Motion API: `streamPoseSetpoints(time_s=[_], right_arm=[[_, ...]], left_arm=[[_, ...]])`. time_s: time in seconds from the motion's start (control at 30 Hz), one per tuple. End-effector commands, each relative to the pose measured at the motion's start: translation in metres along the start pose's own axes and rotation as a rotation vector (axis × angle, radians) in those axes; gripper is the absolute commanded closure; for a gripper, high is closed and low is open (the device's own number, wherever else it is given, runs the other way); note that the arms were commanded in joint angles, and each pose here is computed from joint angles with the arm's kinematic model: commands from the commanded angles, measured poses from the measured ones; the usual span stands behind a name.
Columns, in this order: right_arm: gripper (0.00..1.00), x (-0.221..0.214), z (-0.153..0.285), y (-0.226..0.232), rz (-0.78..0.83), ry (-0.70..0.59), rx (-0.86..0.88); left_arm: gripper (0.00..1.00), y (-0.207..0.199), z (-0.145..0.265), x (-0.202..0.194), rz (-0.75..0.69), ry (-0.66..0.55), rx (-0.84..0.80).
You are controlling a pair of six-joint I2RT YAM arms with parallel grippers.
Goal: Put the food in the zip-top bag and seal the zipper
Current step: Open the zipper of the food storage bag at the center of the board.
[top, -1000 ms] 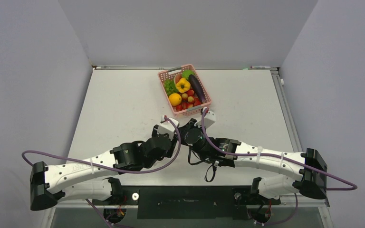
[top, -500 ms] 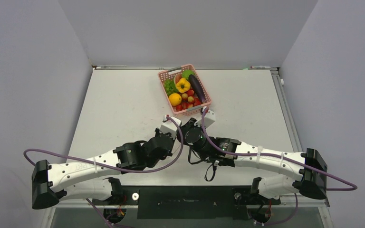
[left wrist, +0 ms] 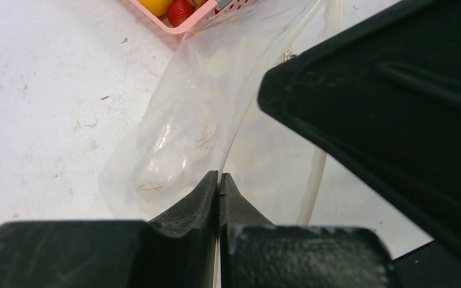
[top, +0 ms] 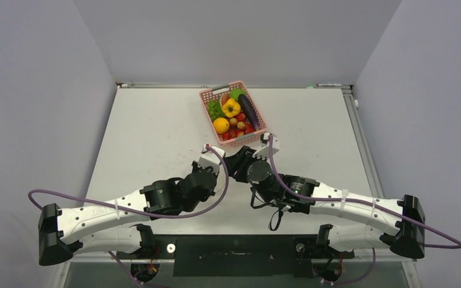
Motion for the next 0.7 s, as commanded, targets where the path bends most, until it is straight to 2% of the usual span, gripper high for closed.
streamPoseSetpoints(time_s=[0.0, 0.3, 0.47, 0.67], right_arm=[[0.57, 0.011, 0.013, 0.008, 0.035, -0.001, 0.074], [0.54, 0.008, 0.021, -0.002, 0.076, 0.054, 0.053], [0.46, -0.01, 0.012, 0.001, 0.107, 0.138, 0.054], [0.42, -0.035, -0.003, 0.004, 0.123, 0.219, 0.045]], left_arm=[[1.0, 0.008, 0.009, 0.01, 0.047, -0.031, 0.028], [1.0, 0.019, 0.019, 0.018, 0.067, -0.039, 0.06], [1.0, 0.023, 0.021, 0.021, 0.067, -0.031, 0.093], [1.0, 0.028, 0.024, 0.025, 0.083, -0.029, 0.13]])
Point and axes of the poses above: each gripper's point midway between its finger pads, its own z axis back along the fingers, its own y axis along the line the jaws close on, x = y × z, the point moved 6 cm from there along z, back along the fingers, and after that the axes turned 10 degrees about -z, right-handed, at the moved point
